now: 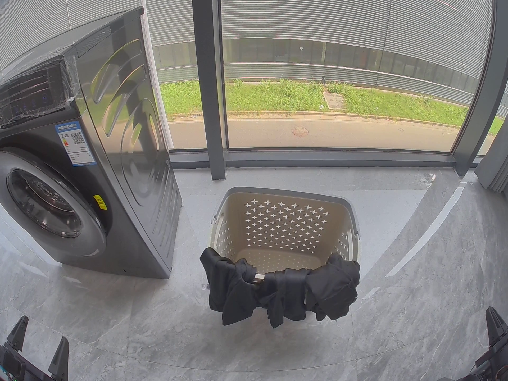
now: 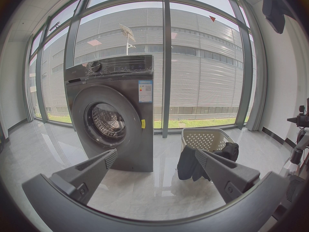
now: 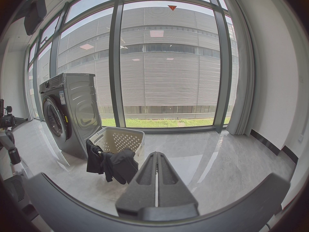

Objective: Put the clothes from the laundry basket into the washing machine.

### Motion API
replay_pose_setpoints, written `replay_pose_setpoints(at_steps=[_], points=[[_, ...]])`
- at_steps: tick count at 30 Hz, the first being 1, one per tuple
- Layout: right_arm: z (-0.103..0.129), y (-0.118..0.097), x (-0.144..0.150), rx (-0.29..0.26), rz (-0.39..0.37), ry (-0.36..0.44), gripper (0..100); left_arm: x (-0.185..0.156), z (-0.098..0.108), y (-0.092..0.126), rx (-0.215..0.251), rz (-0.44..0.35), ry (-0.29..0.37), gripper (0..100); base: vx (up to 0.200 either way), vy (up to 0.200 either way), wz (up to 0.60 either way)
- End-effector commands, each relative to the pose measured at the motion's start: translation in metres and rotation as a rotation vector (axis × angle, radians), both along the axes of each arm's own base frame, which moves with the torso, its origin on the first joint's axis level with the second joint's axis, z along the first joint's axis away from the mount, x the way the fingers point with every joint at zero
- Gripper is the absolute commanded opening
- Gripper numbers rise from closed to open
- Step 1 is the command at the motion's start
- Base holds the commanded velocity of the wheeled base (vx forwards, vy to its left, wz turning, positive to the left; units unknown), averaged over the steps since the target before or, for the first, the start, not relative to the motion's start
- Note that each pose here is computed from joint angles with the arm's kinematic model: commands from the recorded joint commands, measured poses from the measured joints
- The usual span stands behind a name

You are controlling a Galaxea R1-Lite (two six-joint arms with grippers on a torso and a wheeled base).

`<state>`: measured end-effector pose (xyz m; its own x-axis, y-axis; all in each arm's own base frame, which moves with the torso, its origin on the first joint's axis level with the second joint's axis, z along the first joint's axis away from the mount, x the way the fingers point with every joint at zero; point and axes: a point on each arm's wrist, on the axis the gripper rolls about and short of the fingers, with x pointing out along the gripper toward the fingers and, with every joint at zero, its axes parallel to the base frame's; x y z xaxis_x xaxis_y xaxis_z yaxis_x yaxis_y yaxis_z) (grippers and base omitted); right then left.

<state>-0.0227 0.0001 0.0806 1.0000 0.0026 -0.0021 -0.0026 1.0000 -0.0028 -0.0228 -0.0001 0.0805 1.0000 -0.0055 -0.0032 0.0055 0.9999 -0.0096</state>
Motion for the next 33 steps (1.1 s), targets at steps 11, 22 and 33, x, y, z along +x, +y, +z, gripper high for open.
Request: replay_pose_setpoints(at_steps=[11,22,33], points=[[-0.0053,0.0000,-0.0001,0.000,0.001,-0.001,0,0.0000,-0.0053,0.0000,-0.001,-0.001,0.000,100,0.000,0.000,0.00],[-0.0053,0.0000,-0.0001,0.000,0.001,-0.001,0,-0.0002,-0.0049,0.0000,-0.001,-0.001,-0.002,100,0.164,0.000,0.00],[-0.0053,0.0000,-0.0001,0.000,0.001,-0.001,0,-0.0002,-0.0049,0.0000,-0.006,0.001,-0.002,100,0.000,0.000,0.00]])
